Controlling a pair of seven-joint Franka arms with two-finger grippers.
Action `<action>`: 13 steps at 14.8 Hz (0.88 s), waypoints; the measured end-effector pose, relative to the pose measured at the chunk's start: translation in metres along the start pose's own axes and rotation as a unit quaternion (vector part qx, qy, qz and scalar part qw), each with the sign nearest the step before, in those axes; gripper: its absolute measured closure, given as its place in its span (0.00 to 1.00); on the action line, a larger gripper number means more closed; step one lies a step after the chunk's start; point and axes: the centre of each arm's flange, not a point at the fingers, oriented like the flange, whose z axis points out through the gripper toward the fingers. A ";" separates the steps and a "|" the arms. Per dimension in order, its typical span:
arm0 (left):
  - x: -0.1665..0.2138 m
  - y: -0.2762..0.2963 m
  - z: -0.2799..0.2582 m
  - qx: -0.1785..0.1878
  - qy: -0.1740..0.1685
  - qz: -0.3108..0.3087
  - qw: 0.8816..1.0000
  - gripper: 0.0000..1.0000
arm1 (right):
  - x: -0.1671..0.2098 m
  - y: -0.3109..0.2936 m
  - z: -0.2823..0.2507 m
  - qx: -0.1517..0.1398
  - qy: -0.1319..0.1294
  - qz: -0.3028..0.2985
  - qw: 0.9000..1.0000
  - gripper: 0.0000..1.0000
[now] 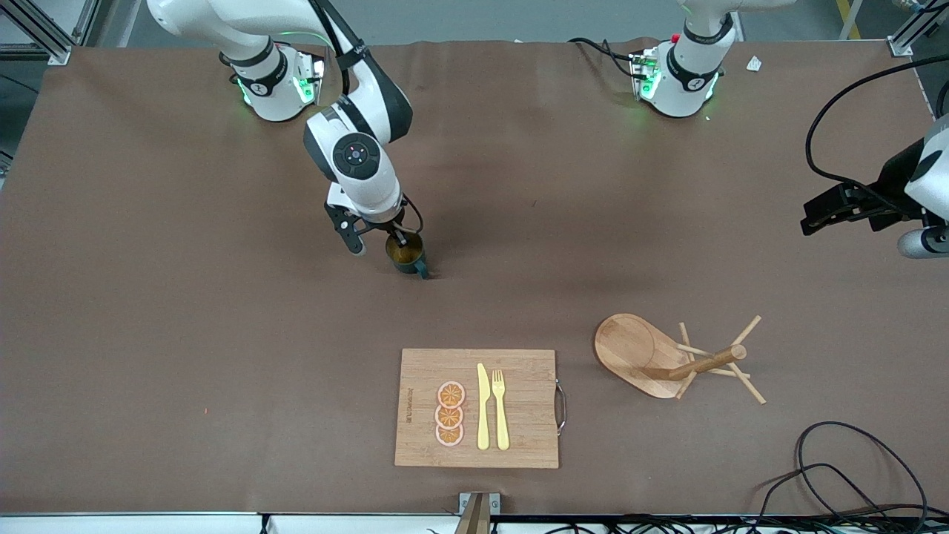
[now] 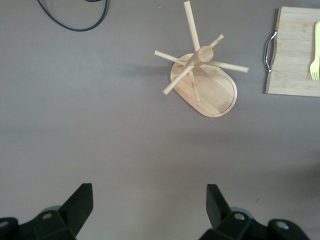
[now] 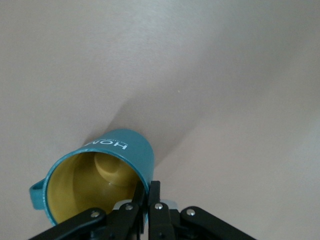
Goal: Transfer cup from left to right arm and place
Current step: 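Carry the mug away with the right gripper while the left gripper withdraws, then lower the teal mug onto the table with the right gripper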
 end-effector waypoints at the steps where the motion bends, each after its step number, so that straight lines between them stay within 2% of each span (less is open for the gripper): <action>1: 0.000 -0.002 0.000 0.000 0.000 0.005 1.000 0.00 | 0.006 0.000 -0.006 -0.009 -0.002 -0.037 0.999 0.95; 4: 0.000 -0.004 0.000 0.001 0.000 0.009 1.000 0.00 | 0.035 0.006 -0.034 -0.021 -0.012 -0.158 0.987 0.95; 7: 0.000 -0.004 0.000 0.001 0.000 0.009 1.000 0.00 | 0.081 0.020 -0.059 -0.016 -0.024 -0.284 0.959 0.95; 8: 0.000 -0.004 0.000 0.001 0.000 0.009 1.000 0.00 | 0.097 0.026 -0.064 -0.014 -0.028 -0.325 0.945 0.95; 10: 0.001 -0.004 0.000 0.001 0.000 0.009 1.000 0.00 | 0.130 0.040 -0.071 -0.011 -0.037 -0.410 0.911 0.95; 13: 0.000 -0.004 -0.001 0.001 0.002 0.009 1.000 0.00 | 0.189 0.068 -0.075 0.002 -0.046 -0.530 0.847 0.95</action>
